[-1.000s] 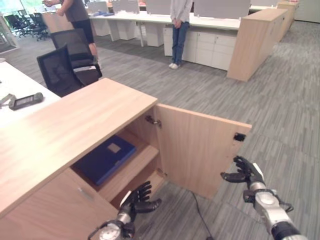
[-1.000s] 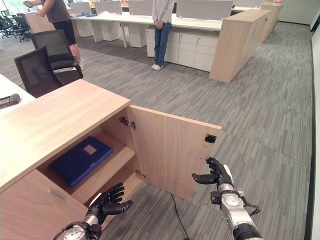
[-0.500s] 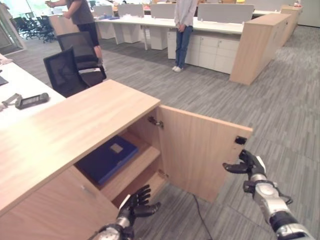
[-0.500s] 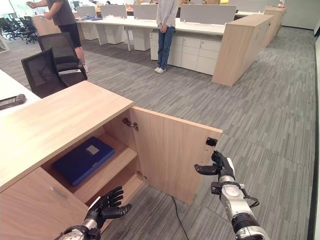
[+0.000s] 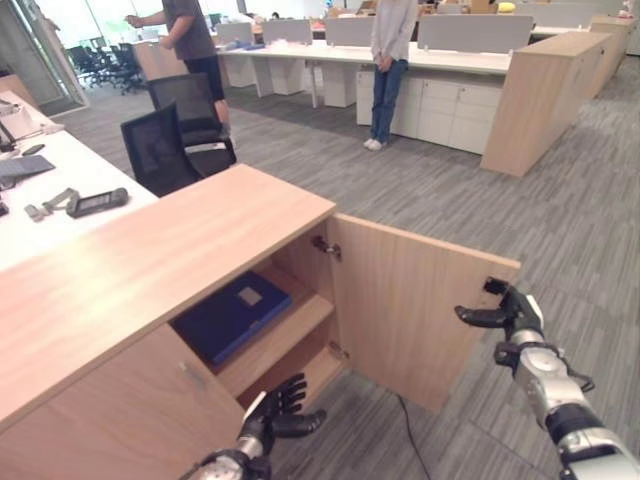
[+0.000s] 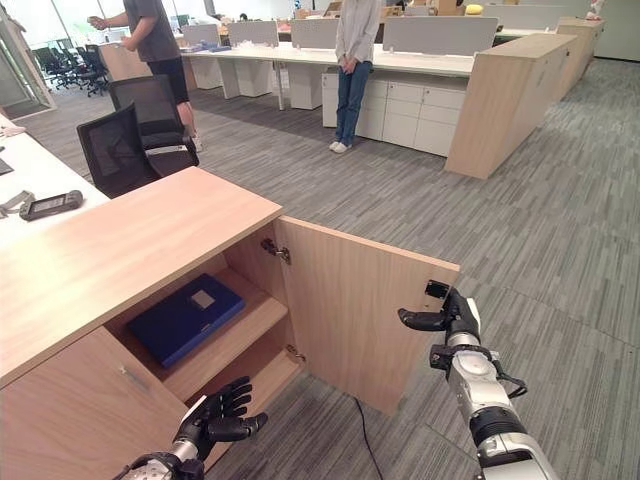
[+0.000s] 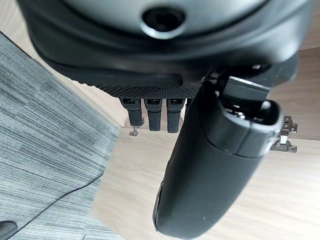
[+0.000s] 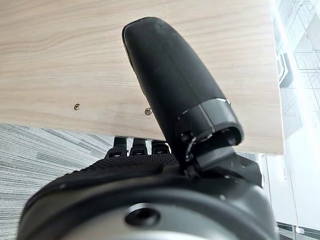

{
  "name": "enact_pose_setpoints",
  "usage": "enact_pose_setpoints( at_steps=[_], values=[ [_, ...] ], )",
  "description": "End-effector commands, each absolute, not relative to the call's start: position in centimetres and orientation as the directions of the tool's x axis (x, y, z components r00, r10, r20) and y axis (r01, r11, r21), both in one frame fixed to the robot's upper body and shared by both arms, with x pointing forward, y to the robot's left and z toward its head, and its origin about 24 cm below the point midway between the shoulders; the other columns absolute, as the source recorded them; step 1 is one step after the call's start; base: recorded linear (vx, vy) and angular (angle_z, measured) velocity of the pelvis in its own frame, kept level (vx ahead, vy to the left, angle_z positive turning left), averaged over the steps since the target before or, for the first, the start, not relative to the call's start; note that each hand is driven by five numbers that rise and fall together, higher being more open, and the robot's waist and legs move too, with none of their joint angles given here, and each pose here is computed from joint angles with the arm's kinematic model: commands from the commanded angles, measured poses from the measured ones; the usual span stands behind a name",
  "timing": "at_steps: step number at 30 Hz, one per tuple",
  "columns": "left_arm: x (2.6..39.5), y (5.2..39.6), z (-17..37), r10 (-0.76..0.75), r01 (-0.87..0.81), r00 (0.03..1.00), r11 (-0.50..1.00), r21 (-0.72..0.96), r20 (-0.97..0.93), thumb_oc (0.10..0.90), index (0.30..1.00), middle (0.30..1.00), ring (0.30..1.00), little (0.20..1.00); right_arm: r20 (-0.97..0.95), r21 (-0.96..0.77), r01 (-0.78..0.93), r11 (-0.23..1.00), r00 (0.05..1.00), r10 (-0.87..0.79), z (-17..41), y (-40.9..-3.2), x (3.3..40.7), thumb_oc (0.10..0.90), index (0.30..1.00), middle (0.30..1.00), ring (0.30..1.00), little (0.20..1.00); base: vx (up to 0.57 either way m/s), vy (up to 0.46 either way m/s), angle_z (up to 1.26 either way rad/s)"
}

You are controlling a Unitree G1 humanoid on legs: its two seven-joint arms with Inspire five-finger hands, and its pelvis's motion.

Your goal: Put the empty folder in the office cabinet

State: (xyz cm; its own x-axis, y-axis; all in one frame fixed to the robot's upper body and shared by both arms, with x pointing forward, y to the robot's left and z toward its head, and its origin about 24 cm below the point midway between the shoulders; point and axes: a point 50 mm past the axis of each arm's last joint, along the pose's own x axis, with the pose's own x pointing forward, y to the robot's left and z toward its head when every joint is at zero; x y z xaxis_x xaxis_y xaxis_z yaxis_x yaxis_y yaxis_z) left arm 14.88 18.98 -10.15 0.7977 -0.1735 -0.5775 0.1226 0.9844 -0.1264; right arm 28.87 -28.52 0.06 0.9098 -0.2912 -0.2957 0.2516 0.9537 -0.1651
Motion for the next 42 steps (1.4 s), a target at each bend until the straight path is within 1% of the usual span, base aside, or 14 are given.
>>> enact_pose_setpoints(
  at_steps=[1, 3, 4, 7, 12, 13, 15, 20, 26, 30, 34, 39, 40, 42],
  values=[
    [19.8, 18.8, -6.6, -0.21, 0.185, 0.901, 0.978, -0.102, -0.38, 0.8, 0.9, 0.9, 0.9, 0.9, 0.029, -0.074, 0.029, 0.997, 0.999, -0.027, 6.8, -22.8, 33.4, 0.8, 0.9, 0.9, 0.9, 0.9, 0.0, 0.0, 0.0],
    [19.8, 18.9, -6.6, -0.201, 0.176, 0.903, 0.979, -0.1, -0.38, 0.8, 0.9, 0.9, 0.9, 0.9, 0.031, -0.08, -0.009, 0.997, 0.999, 0.012, 6.7, -22.1, 33.0, 0.8, 0.9, 0.9, 0.9, 0.9, 0.0, 0.0, 0.0],
    [20.0, 19.2, -6.5, -0.181, 0.155, 0.91, 0.983, -0.099, -0.372, 0.8, 0.9, 0.9, 0.9, 0.9, 0.04, -0.081, -0.087, 0.993, 0.995, 0.091, 6.3, -20.7, 32.1, 0.8, 0.9, 0.9, 0.9, 0.9, 0.0, 0.0, 0.0],
    [20.0, 19.7, -6.4, -0.146, 0.119, 0.92, 0.988, -0.096, -0.363, 0.8, 0.9, 0.9, 0.9, 0.9, 0.027, -0.103, -0.196, 0.975, 0.979, 0.2, 5.4, -19.4, 29.9, 0.8, 0.9, 0.9, 0.9, 0.9, -0.01, -0.014, 0.04],
    [19.9, 20.4, -6.4, -0.103, 0.072, 0.928, 0.992, -0.1, -0.359, 0.8, 0.9, 0.9, 0.9, 0.9, -0.025, -0.026, -0.285, 0.958, 0.958, 0.285, 3.2, -18.1, 26.8, 0.8, 0.9, 0.9, 0.9, 0.9, -0.02, -0.034, 0.14],
    [19.8, 20.9, -6.5, -0.074, 0.037, 0.929, 0.993, -0.108, -0.361, 0.8, 0.9, 0.9, 0.9, 0.9, -0.042, -0.015, -0.337, 0.941, 0.941, 0.337, 2.7, -17.4, 25.7, 0.8, 0.9, 0.9, 0.9, 0.9, -0.03, -0.062, 0.18],
    [19.6, 21.2, -6.5, -0.051, 0.009, 0.931, 0.993, -0.117, -0.361, 0.8, 0.9, 0.9, 0.9, 0.9, -0.055, -0.056, -0.388, 0.92, 0.921, 0.385, 2.6, -17.0, 24.8, 0.8, 0.9, 0.9, 0.9, 0.9, -0.04, -0.045, 0.28],
    [20.1, 21.6, -6.4, 0.016, -0.076, 0.939, 0.984, -0.16, -0.343, 0.8, 0.9, 0.9, 0.9, 0.9, -0.026, 0.008, -0.458, 0.889, 0.889, 0.458, 2.7, -14.7, 24.3, 0.8, 0.9, 0.9, 0.9, 0.9, -0.08, -0.026, 0.38],
    [21.1, 20.9, -6.0, 0.02, -0.086, 0.946, 0.978, -0.192, -0.323, 0.8, 0.9, 0.9, 0.9, 0.9, 0.037, -0.024, -0.529, 0.848, 0.847, 0.53, 4.3, -12.3, 25.8, 0.8, 0.9, 0.9, 0.9, 0.9, -0.16, 0.059, 0.61],
    [19.9, 21.2, -6.7, -0.004, -0.062, 0.93, 0.984, -0.169, -0.366, 0.8, 0.9, 0.9, 0.9, 0.9, 0.06, -0.042, -0.53, 0.847, 0.845, 0.531, 5.1, -12.0, 26.3, 0.8, 0.9, 0.9, 0.9, 0.9, -0.08, 0.05, 0.91],
    [17.6, 21.7, -8.1, -0.044, -0.015, 0.887, 0.992, -0.123, -0.46, 0.8, 0.9, 0.9, 0.9, 0.9, 0.108, -0.033, -0.467, 0.884, 0.877, 0.467, 6.3, -12.9, 27.5, 0.8, 0.9, 0.9, 0.9, 0.9, 0.07, 0.157, 0.93],
    [17.3, 22.1, -7.8, -0.083, 0.041, 0.883, 0.994, -0.099, -0.462, 0.8, 0.9, 0.9, 0.9, 0.9, 0.146, 0.009, -0.337, 0.941, 0.932, 0.333, 7.1, -15.0, 28.9, 0.8, 0.9, 0.9, 0.9, 0.9, 0.08, 0.174, 0.78],
    [17.2, 22.1, -7.6, -0.114, 0.084, 0.879, 0.993, -0.085, -0.463, 0.8, 0.9, 0.9, 0.9, 0.9, 0.158, 0.017, -0.241, 0.97, 0.959, 0.236, 7.5, -16.7, 29.9, 0.8, 0.9, 0.9, 0.9, 0.9, 0.03, 0.238, 0.54],
    [17.3, 22.3, -7.5, -0.129, 0.115, 0.875, 0.992, -0.058, -0.466, 0.8, 0.9, 0.9, 0.9, 0.9, 0.167, -0.01, -0.151, 0.988, 0.974, 0.151, 8.1, -18.6, 30.6, 0.8, 0.9, 0.9, 0.9, 0.9, 0.07, 0.156, 1.02]
  ],
)
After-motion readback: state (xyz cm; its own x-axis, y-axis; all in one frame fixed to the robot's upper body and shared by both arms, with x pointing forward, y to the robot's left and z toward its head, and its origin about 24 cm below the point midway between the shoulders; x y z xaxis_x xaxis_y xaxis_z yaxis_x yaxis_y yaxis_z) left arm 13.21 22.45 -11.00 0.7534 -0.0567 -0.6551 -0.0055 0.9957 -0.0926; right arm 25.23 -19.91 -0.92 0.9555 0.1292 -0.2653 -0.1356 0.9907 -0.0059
